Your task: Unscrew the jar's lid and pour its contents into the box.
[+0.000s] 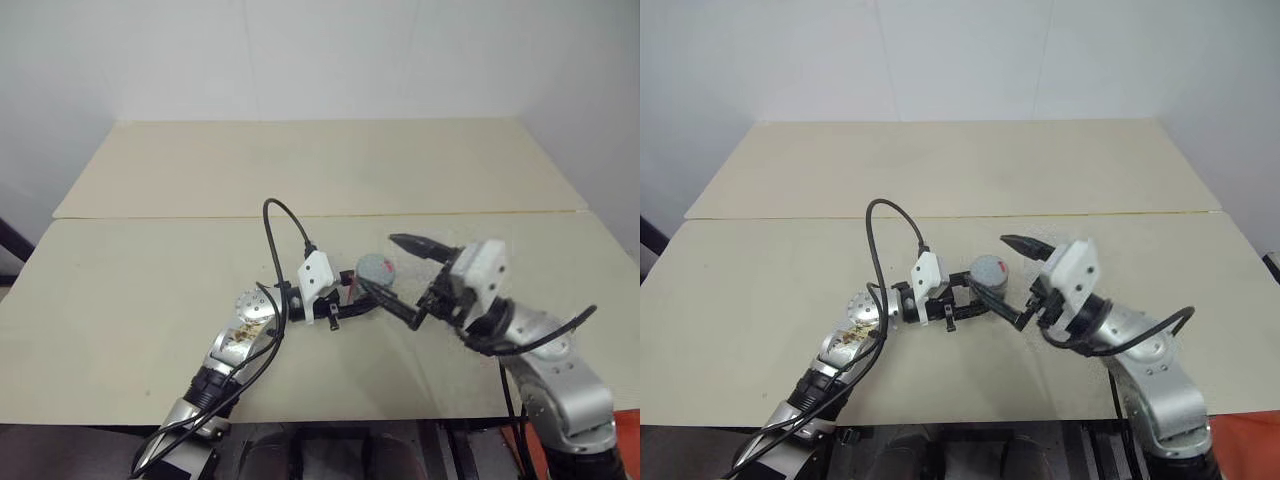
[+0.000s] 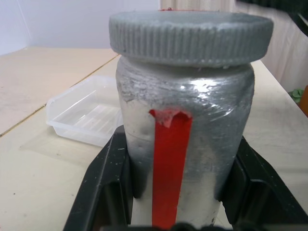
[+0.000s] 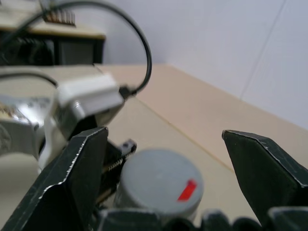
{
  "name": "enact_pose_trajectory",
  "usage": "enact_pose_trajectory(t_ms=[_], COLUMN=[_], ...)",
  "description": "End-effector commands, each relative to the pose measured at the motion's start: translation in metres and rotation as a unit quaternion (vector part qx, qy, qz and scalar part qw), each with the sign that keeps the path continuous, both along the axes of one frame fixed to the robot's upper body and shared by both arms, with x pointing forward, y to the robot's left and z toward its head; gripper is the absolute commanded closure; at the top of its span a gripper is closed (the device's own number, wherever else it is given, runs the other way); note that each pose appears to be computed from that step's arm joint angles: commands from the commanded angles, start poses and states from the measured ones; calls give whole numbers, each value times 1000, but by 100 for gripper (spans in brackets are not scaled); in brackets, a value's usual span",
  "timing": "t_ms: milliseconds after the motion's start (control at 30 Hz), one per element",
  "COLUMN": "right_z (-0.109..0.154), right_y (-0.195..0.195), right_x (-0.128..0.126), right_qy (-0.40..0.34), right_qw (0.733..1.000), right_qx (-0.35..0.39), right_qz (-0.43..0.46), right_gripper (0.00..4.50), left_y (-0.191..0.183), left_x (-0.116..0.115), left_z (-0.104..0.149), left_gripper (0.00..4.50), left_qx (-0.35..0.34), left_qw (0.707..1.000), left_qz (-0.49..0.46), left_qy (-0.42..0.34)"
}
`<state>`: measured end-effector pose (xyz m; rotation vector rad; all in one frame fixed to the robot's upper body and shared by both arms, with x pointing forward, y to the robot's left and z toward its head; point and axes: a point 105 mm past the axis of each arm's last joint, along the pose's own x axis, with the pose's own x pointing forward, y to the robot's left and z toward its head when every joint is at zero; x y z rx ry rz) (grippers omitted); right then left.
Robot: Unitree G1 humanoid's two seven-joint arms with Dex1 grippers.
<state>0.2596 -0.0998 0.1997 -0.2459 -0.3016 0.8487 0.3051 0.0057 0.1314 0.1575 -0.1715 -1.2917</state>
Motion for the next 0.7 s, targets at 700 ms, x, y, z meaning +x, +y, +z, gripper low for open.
enact_pose_trajectory(t_ms=[700], right_z=[0], right_y=[-2], right_x=[14], right_qy=[-17], right_qw=[999], right_qx=[-3], right_qz=[-44], right_gripper=[7], left_y=[1], left_x=[-3], left_z=[11], left_gripper=[256], left_qx=[-6], left_qw=[1000], left_qz=[1], left_qy=[-29])
